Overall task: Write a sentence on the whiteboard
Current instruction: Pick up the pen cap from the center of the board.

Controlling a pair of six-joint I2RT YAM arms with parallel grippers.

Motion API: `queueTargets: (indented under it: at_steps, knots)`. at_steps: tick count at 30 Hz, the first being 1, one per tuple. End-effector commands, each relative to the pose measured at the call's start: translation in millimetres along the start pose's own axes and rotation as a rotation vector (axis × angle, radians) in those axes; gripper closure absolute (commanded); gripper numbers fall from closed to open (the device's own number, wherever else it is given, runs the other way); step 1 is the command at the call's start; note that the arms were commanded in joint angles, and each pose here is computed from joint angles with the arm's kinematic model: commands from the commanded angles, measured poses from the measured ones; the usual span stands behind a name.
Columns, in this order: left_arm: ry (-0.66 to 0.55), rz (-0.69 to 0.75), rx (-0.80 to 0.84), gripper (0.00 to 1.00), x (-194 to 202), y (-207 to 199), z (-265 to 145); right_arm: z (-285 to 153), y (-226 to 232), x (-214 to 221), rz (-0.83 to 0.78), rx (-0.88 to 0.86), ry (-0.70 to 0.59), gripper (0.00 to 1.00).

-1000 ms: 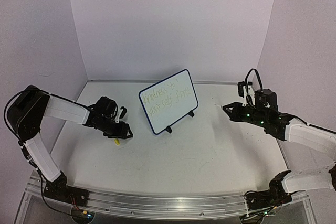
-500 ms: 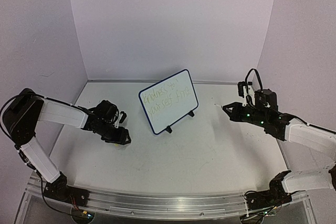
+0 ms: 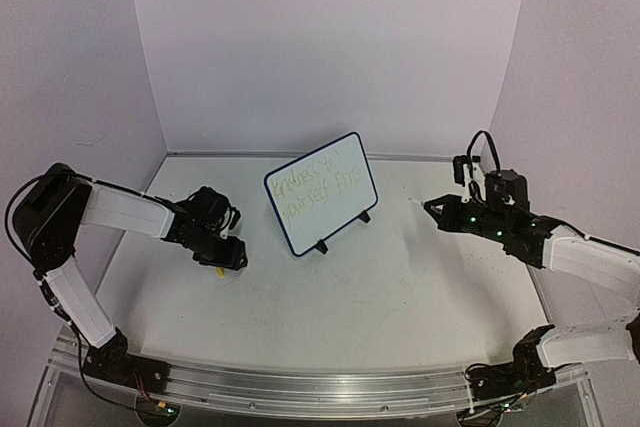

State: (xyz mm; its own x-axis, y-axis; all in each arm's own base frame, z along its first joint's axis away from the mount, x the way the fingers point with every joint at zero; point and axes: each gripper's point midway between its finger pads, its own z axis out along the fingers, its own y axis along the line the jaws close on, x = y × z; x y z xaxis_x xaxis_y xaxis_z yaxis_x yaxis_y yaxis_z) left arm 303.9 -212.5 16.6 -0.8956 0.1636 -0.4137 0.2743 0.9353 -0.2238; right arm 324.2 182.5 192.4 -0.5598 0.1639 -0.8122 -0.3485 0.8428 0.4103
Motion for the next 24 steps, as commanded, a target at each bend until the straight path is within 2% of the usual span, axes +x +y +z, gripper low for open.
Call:
queueTargets:
  at_steps: [1,12,24]
  knots:
    - [0.007,-0.020,-0.072,0.38,4,15,-7,0,6,-9,-0.003,-0.015,-0.028,1.00]
    - [0.022,-0.050,-0.134,0.38,16,29,-13,1,6,-7,0.006,-0.019,-0.021,1.00]
    - [0.037,-0.108,-0.077,0.38,33,23,-23,3,4,-3,0.014,-0.017,-0.016,1.00]
